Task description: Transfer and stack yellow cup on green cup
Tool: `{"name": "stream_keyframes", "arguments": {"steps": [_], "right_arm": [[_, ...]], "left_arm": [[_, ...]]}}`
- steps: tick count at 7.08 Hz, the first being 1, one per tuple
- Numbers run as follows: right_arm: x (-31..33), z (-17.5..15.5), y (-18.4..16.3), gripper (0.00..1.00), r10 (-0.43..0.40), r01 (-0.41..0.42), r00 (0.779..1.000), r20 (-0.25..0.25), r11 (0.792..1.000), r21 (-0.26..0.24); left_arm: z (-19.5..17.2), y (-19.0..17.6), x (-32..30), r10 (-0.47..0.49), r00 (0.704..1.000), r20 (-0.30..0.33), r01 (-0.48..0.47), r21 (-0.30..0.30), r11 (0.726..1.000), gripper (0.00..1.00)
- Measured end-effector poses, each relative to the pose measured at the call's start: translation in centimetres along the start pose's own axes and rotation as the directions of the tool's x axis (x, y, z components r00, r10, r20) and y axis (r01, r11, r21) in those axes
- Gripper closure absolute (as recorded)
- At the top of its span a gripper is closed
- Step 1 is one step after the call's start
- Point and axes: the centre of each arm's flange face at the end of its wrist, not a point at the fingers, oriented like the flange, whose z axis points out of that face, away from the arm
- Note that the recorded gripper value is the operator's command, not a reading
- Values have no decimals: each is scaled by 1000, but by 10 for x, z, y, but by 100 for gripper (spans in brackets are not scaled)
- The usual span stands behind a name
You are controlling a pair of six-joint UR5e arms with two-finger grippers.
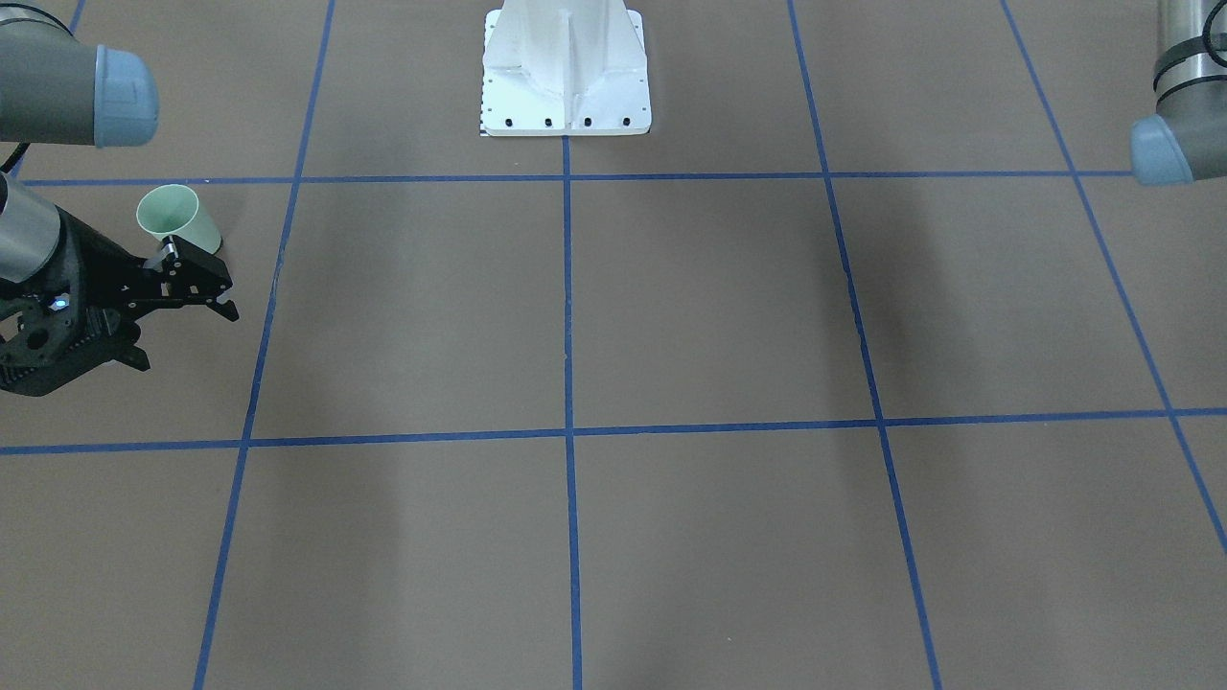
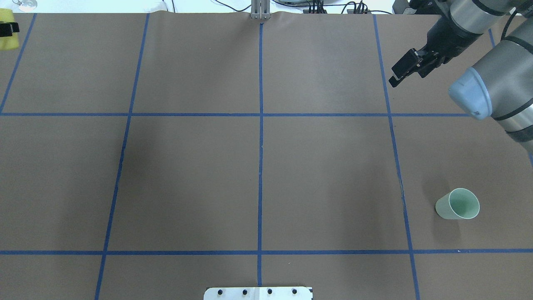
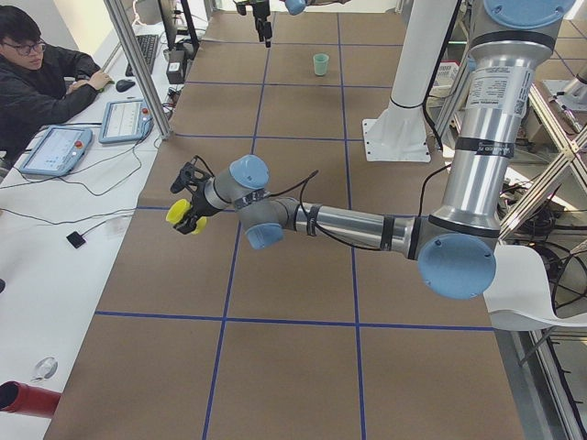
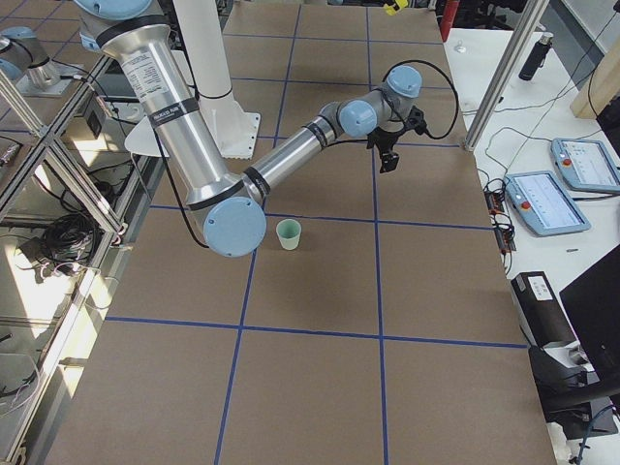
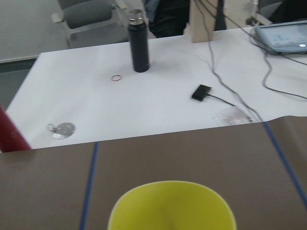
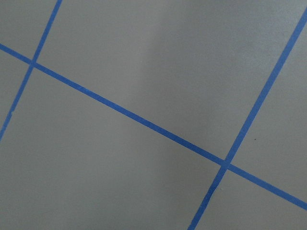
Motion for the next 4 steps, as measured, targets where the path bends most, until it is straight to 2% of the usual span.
{"name": "stream_keyframes", "arguments": {"steps": [1,2,4], "right_arm": [[-17,-5,-8,1,48,-48,999,15,999,10],[-35,-6,-16,1,86,-87,996,29,996,11],[-60,11,-35,1,128,-128,990,53,992,3]], "left_arm": [[9,6,62,61,990,-128,-60,8,998,100],[12,16,115,103,968,-229,-103,13,995,100],[15,36,197,150,918,-367,-157,11,988,100]]}}
